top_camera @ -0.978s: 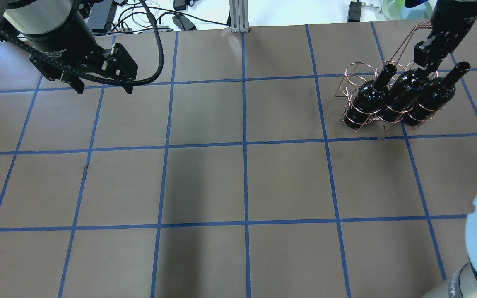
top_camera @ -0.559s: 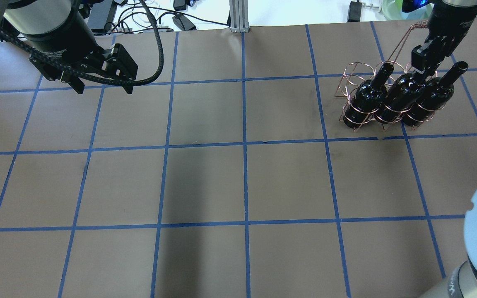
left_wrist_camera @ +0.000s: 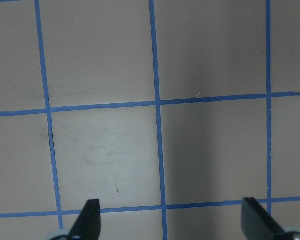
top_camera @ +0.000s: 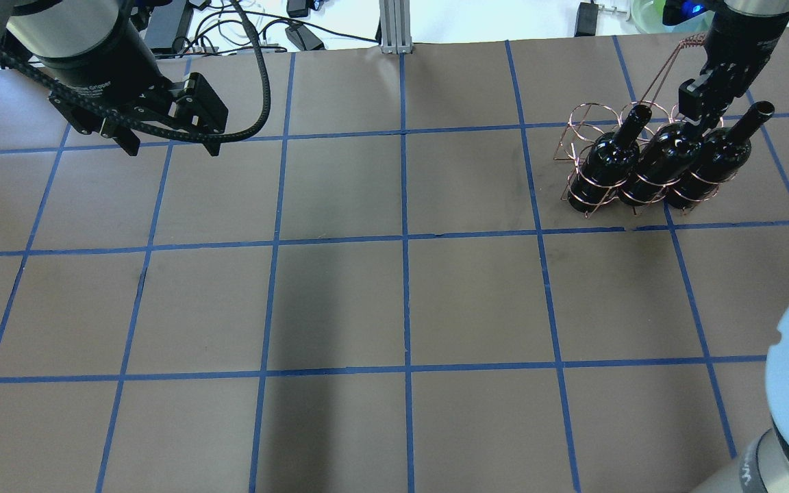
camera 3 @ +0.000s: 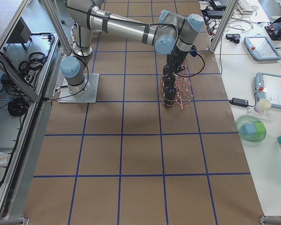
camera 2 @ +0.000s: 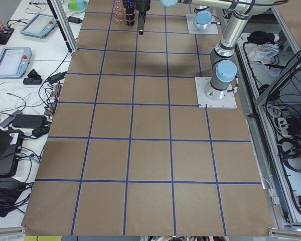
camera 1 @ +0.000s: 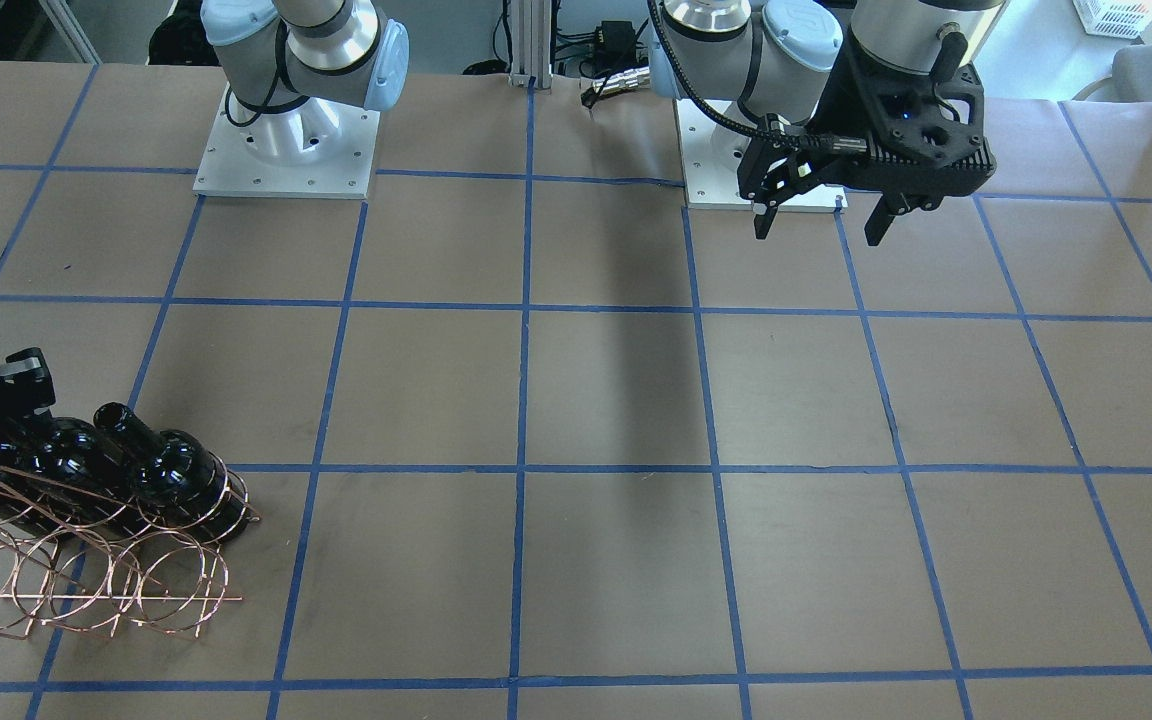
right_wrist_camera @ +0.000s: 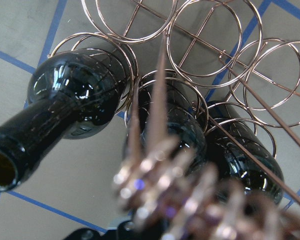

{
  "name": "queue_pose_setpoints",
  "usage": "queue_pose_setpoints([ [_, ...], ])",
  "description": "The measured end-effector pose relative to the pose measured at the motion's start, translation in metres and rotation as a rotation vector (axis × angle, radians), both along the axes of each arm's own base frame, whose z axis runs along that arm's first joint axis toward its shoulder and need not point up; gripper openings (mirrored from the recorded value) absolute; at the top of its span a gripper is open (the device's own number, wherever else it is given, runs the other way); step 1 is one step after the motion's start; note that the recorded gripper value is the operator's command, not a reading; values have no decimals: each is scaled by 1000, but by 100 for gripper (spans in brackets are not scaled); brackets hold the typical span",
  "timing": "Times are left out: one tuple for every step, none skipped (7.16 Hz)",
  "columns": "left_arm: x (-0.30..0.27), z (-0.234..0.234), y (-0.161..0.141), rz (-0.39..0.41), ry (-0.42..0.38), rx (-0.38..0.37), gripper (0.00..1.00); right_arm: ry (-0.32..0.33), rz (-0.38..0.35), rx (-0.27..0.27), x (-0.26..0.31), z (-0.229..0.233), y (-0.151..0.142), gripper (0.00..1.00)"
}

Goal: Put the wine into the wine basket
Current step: 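Slide the bottle neck-first into the empty rack ring beside the other bottles, then open the right gripper and raise it away from the rack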

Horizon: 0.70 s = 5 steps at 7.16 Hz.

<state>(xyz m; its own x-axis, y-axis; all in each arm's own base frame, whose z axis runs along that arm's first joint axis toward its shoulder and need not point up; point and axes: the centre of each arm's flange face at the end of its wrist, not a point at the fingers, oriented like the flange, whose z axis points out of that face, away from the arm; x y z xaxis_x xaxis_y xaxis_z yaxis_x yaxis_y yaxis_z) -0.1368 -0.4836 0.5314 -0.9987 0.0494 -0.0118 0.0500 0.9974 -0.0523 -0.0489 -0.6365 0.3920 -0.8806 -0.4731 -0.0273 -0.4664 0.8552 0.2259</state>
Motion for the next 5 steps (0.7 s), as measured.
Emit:
queue_pose_setpoints([
  [0,0,0,0,0,0,100,4,2,8,-1,-4,1,18],
  [0,0,0,0,0,0,100,5,3,14,-1,-7,1,22],
  [0,0,0,0,0,0,100,4,4,22,-1,-11,1,62],
  [0,0,0,0,0,0,100,3,5,25,-1,-12,2,100],
  [0,0,0,0,0,0,100,9,7,23,-1,-8,3,100],
])
